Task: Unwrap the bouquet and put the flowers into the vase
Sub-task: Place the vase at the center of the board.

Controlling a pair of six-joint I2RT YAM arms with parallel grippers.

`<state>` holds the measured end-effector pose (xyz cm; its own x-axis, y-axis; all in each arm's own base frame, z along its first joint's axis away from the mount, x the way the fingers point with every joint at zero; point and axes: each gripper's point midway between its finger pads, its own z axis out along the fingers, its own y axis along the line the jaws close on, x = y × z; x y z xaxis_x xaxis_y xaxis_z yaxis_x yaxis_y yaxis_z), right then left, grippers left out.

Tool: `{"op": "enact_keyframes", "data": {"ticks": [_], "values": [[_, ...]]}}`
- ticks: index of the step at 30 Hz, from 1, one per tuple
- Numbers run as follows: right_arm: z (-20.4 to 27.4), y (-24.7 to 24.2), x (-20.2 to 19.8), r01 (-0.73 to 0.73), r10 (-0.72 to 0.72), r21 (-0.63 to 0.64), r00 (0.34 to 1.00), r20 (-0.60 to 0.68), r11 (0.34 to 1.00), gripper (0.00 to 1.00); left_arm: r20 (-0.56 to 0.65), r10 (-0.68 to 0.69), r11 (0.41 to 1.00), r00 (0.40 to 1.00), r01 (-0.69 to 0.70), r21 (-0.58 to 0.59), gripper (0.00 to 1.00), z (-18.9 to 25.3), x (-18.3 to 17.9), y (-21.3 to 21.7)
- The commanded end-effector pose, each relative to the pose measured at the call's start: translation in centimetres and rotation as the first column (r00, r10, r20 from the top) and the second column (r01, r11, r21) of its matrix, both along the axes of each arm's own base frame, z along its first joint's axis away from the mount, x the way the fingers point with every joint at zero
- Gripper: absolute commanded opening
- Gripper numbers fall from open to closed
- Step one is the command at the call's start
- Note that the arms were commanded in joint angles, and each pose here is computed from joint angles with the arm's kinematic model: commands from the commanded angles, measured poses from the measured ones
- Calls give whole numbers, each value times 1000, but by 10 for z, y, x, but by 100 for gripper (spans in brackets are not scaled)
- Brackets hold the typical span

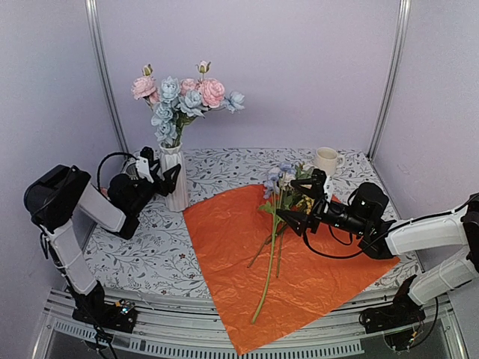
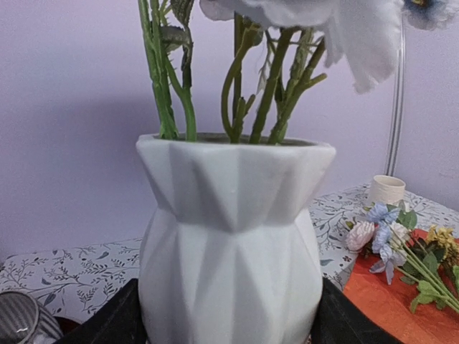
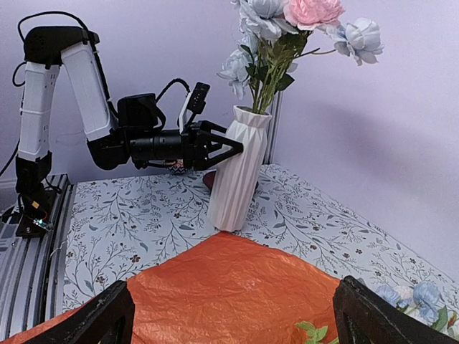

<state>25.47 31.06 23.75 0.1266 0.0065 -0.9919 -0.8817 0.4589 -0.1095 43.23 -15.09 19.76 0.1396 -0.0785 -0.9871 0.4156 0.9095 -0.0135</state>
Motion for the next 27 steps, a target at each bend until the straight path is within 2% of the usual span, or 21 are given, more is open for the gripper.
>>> {"op": "enact_keyframes", "data": {"ticks": [1,10,15,21,27], "values": [[-1,-4,3,20,-20,17,1000,14,1000,99,299,12,998,954,8,-67,53,75,-19,7],[-5,-4,2,12,-12,18,1000,6,1000,99,258,25,997,966,-5,-78,55,47,-31,13],[-6,-3,2,10,-10,18,1000,4,1000,99,236,21,997,971,-3,-76,66,38,-37,14],[-8,-2,2,7,-7,13,1000,1,1000,99,223,29,996,974,-10,-85,95,35,-45,18],[-8,-4,5,25,-25,18,1000,-10,1000,99,184,15,996,983,1,-87,98,28,-53,17]]}}
